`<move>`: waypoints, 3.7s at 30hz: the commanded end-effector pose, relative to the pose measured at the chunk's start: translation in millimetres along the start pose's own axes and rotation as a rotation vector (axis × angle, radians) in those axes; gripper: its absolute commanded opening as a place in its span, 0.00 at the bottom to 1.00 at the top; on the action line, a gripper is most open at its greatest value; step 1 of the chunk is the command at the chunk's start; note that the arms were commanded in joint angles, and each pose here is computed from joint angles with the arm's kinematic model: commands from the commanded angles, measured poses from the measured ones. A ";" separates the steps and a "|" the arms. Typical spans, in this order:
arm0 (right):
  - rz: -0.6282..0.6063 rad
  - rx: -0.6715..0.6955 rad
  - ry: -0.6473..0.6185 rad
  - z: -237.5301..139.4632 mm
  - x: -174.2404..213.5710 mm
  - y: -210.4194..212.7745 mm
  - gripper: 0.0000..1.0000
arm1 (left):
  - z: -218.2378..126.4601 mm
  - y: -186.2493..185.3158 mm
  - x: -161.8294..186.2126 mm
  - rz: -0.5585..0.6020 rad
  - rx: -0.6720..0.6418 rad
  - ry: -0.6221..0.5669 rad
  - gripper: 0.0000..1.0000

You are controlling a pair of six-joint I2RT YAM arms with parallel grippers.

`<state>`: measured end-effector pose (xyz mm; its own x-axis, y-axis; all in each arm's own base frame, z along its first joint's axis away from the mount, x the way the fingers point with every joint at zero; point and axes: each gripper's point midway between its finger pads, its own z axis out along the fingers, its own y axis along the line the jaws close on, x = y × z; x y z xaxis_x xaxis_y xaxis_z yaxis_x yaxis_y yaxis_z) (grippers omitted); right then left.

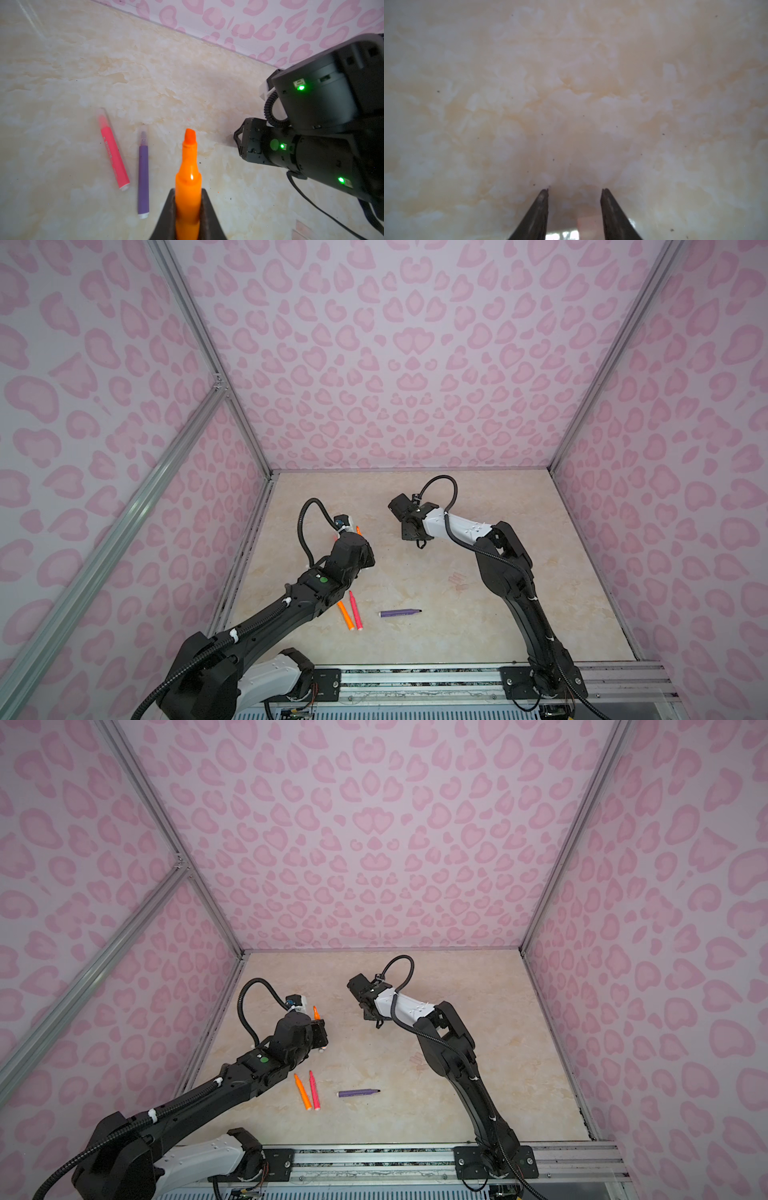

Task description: Insert the pens into the pen caps

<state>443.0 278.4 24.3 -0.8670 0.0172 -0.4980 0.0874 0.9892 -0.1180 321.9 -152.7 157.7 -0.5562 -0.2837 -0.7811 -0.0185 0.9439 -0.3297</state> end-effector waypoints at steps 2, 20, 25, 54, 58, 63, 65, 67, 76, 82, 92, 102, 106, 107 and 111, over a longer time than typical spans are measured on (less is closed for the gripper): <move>0.002 0.124 -0.007 2.9 12.8 -34.8 0.50 | -2.3 -1.9 -5.9 -0.001 0.007 -0.021 0.03; 0.110 0.057 0.035 -7.9 42.5 -48.3 0.54 | -3.0 1.6 -7.9 0.008 -0.008 -0.034 0.03; 0.172 0.051 0.040 -8.3 52.2 -63.4 0.54 | -2.0 4.0 -6.8 0.010 -0.019 -0.035 0.03; 0.186 0.036 0.075 10.9 47.2 -61.7 0.38 | 2.7 1.3 -2.6 0.014 -0.008 -0.013 0.03; 0.186 0.031 0.080 11.0 48.2 -60.8 0.31 | 2.7 0.3 -2.6 0.014 -0.003 -0.012 0.03; 0.190 0.023 0.080 9.8 48.1 -60.1 0.25 | 2.6 -1.3 -3.1 0.017 0.004 -0.012 0.03; 0.192 0.023 0.074 8.8 46.5 -60.2 0.21 | 2.7 -4.4 -2.1 0.025 0.020 -0.004 0.03; 0.196 0.019 0.067 6.9 43.6 -60.1 0.15 | 2.2 -10.5 -1.1 0.034 0.053 0.005 0.03; 0.211 0.006 0.006 -11.2 24.2 -59.0 0.05 | 2.2 -37.0 3.3 0.063 0.195 0.036 0.03; 0.244 -0.035 -0.090 -43.0 1.2 -70.9 0.01 | 1.7 -72.8 14.4 0.092 0.379 0.095 0.03; 0.341 -0.286 -0.261 -117.0 -18.7 -110.6 0.00 | -5.2 -122.0 35.0 0.162 0.587 0.177 0.03; 0.373 -0.689 -0.427 -177.7 -18.0 -117.2 0.00 | -35.9 -183.7 71.9 0.335 0.800 0.247 0.03; 0.380 -0.732 -0.495 -200.5 -21.8 -124.6 0.00 | -44.2 -197.9 84.1 0.376 0.845 0.271 0.03; 0.388 -0.743 -0.514 -204.8 -21.4 -127.0 0.00 | -45.8 -200.3 86.2 0.382 0.850 0.275 0.03; 0.427 -0.822 -0.578 -220.2 -21.0 -130.1 0.00 | -51.5 -208.7 93.3 0.402 0.874 0.290 0.03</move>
<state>342.1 175.9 218.7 -0.5110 0.4788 -0.7139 -0.1438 0.7712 0.6201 234.0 -359.1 172.3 -0.6011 0.1828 -0.7780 0.7353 0.5077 -0.4489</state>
